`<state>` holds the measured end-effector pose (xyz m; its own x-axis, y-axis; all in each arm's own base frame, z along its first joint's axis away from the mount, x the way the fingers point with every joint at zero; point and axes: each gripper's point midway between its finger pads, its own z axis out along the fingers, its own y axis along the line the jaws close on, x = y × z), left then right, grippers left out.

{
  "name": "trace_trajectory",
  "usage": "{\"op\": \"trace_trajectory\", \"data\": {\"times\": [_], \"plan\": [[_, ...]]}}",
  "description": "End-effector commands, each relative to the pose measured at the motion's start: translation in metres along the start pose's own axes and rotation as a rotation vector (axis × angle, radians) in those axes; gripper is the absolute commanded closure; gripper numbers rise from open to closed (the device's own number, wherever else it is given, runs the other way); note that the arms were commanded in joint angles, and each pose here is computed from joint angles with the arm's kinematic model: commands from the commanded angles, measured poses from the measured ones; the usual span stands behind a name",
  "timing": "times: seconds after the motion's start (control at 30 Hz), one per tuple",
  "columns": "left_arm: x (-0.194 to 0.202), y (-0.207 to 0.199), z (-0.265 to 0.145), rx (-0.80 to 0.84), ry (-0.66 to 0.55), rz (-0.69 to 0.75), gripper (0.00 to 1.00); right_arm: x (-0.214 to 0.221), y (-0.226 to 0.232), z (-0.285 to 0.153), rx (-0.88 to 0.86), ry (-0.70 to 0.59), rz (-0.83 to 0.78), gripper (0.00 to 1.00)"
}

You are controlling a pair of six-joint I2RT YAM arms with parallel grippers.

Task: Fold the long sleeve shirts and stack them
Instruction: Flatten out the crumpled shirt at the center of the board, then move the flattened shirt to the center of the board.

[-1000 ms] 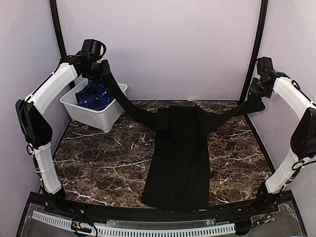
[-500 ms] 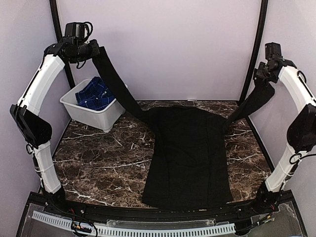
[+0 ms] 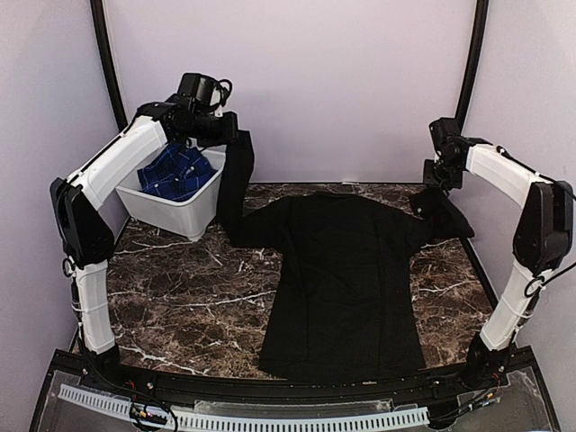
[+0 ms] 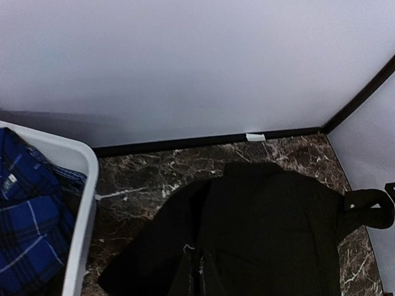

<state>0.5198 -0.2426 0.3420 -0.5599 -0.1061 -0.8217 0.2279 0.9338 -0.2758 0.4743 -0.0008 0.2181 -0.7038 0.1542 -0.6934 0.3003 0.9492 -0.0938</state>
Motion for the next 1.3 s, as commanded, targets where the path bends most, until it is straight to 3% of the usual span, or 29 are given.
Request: {"op": "trace_trajectory", "data": {"times": [0.0,0.1,0.17,0.2,0.37,0.43,0.67,0.83,1.07,1.27], "plan": [[0.073,-0.017,0.032,0.036,0.167,-0.02,1.0,0.029,0.018,0.012,-0.015,0.047,-0.028,0.75],[0.137,-0.014,0.053,0.021,0.305,-0.011,0.98,0.043,0.044,0.004,-0.08,0.052,-0.059,0.59],[0.167,-0.011,0.061,0.011,0.371,-0.013,0.92,0.053,0.068,-0.003,-0.168,0.062,-0.059,0.53],[0.176,-0.011,0.063,0.01,0.388,-0.016,0.89,0.057,0.082,-0.008,-0.217,0.061,-0.06,0.53],[0.203,-0.022,0.059,0.012,0.436,-0.027,0.48,0.099,0.125,-0.003,-0.367,0.143,-0.052,0.55],[0.211,-0.037,0.056,0.033,0.434,-0.022,0.43,0.118,0.13,0.006,-0.388,0.184,-0.04,0.59],[0.262,-0.031,0.066,-0.007,0.496,-0.134,0.52,0.151,0.136,0.028,-0.403,0.25,-0.01,0.67],[0.27,-0.039,0.084,0.043,0.498,-0.15,0.53,0.163,0.128,0.047,-0.364,0.272,0.009,0.67],[0.275,0.028,0.114,-0.151,0.507,-0.168,0.58,0.175,0.105,0.07,-0.317,0.31,0.064,0.67],[0.279,0.081,0.125,-0.222,0.55,-0.191,0.6,0.184,0.087,0.082,-0.292,0.34,0.097,0.67]]}}
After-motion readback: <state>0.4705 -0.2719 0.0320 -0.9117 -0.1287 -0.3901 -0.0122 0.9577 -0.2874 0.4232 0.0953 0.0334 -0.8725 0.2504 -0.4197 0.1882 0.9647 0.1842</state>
